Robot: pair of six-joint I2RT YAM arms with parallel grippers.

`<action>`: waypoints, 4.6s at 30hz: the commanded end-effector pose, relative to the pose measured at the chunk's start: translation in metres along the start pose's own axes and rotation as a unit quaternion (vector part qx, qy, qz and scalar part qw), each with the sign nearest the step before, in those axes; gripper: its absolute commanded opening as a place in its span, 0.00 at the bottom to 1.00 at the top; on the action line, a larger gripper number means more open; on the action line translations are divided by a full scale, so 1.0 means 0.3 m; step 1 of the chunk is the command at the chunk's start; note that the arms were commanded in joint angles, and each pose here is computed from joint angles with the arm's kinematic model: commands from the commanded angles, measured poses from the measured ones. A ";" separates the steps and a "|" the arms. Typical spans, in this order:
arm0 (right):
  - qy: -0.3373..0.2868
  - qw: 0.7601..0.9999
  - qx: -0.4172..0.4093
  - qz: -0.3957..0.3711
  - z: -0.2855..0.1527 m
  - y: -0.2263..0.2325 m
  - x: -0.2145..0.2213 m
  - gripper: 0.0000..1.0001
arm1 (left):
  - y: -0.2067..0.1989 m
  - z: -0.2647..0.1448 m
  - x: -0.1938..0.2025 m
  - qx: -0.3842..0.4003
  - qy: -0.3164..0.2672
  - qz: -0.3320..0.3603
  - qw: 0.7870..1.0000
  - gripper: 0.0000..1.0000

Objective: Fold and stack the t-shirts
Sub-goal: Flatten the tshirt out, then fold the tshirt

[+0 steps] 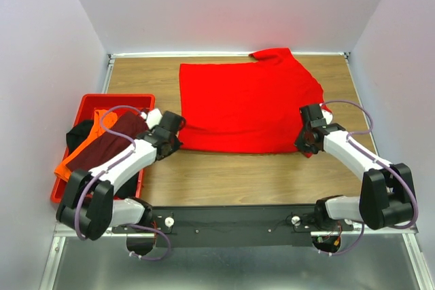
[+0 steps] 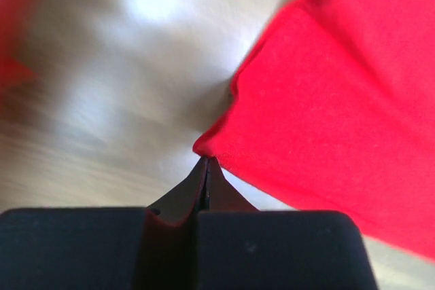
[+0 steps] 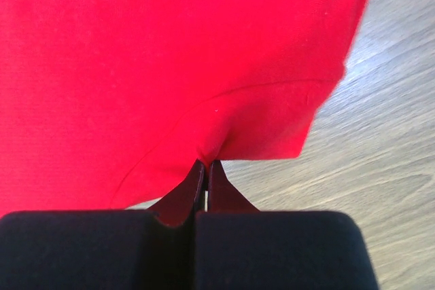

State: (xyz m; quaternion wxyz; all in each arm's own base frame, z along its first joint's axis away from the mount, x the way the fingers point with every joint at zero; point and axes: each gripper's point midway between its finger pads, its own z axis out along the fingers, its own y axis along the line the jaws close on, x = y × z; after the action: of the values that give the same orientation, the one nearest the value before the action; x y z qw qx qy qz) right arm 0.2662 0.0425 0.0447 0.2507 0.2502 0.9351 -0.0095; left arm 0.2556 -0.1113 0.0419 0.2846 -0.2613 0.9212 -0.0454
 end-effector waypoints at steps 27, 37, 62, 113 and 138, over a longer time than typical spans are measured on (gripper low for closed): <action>0.030 0.994 0.051 0.090 -0.063 -0.106 0.153 0.65 | -0.046 0.017 -0.270 0.053 -0.073 0.029 0.996 0.00; -0.004 0.982 0.121 0.145 -0.107 -0.190 0.118 0.61 | -0.069 0.037 -0.280 0.079 -0.064 0.024 0.995 0.00; -0.073 0.986 0.104 0.104 -0.173 -0.130 -0.078 0.00 | -0.057 0.044 -0.194 0.103 -0.024 0.031 0.994 0.00; -0.083 0.988 0.086 0.093 -0.220 -0.129 -0.099 0.01 | -0.075 0.038 -0.187 0.114 -0.013 0.038 0.993 0.00; -0.119 0.985 0.083 0.096 -0.325 -0.145 -0.169 0.00 | -0.032 -0.051 -0.085 0.096 -0.001 0.026 0.995 0.00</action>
State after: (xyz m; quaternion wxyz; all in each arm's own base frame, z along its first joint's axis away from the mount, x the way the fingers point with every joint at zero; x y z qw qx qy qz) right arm 0.2311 0.0053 0.1386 0.3261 0.3501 0.8757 -0.0656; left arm 0.2646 -0.1144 0.0623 0.2961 -0.2003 0.9228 -0.1435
